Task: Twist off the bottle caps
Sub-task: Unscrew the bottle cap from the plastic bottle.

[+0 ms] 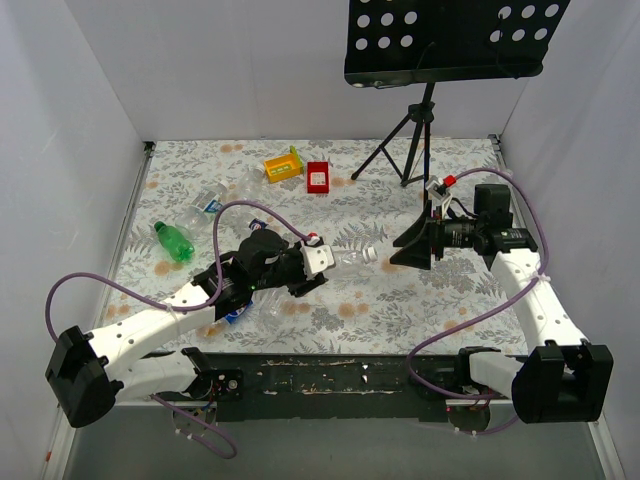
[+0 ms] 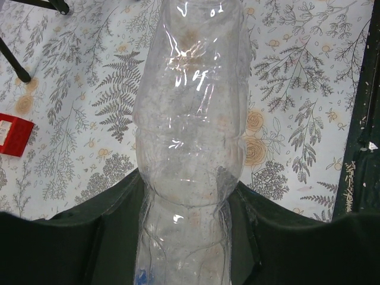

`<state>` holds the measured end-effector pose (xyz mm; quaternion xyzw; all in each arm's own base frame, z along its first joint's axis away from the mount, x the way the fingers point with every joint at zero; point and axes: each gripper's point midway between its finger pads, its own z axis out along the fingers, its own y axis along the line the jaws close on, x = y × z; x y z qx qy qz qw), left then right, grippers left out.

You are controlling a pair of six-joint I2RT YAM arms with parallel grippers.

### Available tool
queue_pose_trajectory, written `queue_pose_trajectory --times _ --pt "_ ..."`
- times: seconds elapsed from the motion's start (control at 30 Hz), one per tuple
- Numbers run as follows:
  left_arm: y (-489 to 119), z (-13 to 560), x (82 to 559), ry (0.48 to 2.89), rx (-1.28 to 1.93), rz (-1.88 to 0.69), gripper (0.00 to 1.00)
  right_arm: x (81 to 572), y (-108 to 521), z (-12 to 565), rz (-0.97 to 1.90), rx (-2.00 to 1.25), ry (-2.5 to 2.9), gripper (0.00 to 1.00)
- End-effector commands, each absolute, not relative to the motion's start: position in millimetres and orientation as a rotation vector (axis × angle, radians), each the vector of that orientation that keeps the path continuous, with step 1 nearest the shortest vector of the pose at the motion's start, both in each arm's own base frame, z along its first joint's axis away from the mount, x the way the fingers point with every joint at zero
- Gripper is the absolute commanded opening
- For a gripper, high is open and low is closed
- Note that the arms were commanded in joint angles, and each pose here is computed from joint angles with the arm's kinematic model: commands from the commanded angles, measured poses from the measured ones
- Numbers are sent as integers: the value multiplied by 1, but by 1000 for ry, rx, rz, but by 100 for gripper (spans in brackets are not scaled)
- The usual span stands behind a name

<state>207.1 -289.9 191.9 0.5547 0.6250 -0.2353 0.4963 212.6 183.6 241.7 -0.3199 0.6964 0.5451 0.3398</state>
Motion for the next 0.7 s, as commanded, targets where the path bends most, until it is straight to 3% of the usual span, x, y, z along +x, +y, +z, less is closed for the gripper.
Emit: queue_pose_trajectory --times 0.0,0.67 --pt "-291 196 209 1492 1329 -556 0 216 183 254 1414 -849 1784 86" --pt "-292 195 212 1481 1336 -526 0 222 183 249 1468 -797 1880 86"
